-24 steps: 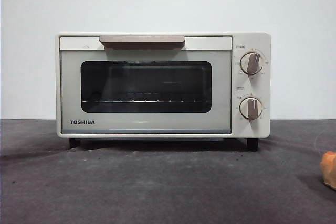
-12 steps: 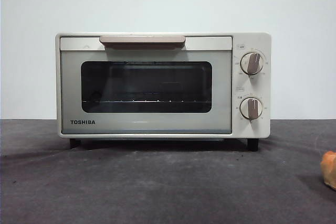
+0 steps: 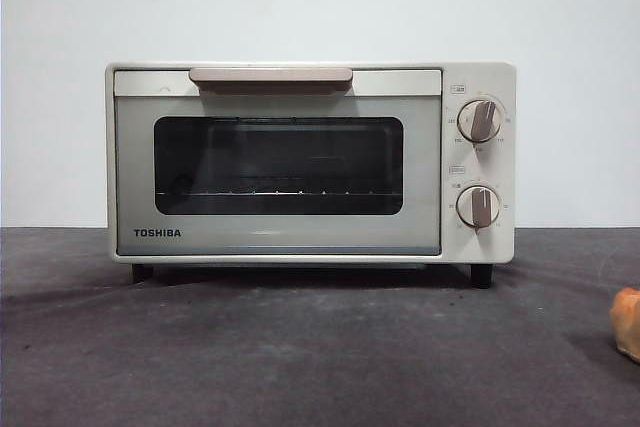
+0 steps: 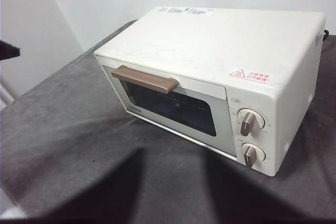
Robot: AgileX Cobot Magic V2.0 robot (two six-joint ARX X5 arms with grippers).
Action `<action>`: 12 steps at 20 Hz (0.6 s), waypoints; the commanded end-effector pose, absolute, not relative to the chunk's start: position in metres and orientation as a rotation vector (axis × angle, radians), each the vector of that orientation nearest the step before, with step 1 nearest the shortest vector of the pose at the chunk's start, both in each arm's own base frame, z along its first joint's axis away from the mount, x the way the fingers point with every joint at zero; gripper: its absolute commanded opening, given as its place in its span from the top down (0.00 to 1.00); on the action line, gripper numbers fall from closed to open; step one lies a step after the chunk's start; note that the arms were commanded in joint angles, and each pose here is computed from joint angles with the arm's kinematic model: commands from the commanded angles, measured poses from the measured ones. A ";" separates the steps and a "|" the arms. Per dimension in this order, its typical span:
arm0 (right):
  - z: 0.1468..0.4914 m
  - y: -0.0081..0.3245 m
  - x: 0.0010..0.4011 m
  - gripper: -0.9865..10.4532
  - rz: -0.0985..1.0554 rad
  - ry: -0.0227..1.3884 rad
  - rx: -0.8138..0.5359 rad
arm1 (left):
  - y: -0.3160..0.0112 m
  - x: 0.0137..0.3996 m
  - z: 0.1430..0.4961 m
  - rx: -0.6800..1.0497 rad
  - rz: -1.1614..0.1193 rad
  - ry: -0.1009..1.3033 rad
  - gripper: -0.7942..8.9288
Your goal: The left arm flap open the oven, the right arm pick bread and place it into oven, the left arm flap close the oven
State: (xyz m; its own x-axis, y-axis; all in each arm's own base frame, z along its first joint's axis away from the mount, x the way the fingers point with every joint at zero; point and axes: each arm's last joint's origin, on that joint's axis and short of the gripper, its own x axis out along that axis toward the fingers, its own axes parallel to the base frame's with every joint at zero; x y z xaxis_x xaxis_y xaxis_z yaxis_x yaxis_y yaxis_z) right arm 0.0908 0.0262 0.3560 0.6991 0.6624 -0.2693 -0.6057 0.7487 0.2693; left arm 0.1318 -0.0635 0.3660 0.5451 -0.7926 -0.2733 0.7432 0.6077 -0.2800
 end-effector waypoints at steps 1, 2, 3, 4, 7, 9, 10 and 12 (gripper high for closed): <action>0.362 0.026 0.090 0.51 0.716 0.341 0.155 | -0.065 0.133 0.373 -0.122 -0.924 0.359 0.37; 0.362 0.026 0.090 0.48 0.716 0.340 0.155 | -0.065 0.133 0.374 -0.122 -0.924 0.356 0.37; 0.362 0.026 0.090 0.48 0.716 0.340 0.155 | -0.065 0.133 0.374 -0.121 -0.924 0.355 0.37; 0.362 0.026 0.090 0.48 0.715 0.341 0.155 | -0.065 0.133 0.374 -0.121 -0.924 0.353 0.37; 0.362 0.026 0.090 0.48 0.715 0.344 0.162 | -0.065 0.133 0.375 -0.120 -0.925 0.344 0.37; 0.362 0.026 0.090 0.48 0.712 0.352 0.181 | -0.065 0.133 0.375 -0.119 -0.926 0.336 0.37; 0.361 0.026 0.090 0.48 0.710 0.360 0.192 | -0.065 0.133 0.376 -0.118 -0.926 0.332 0.37; 0.359 0.026 0.089 0.48 0.704 0.383 0.198 | -0.065 0.133 0.376 -0.118 -0.926 0.331 0.37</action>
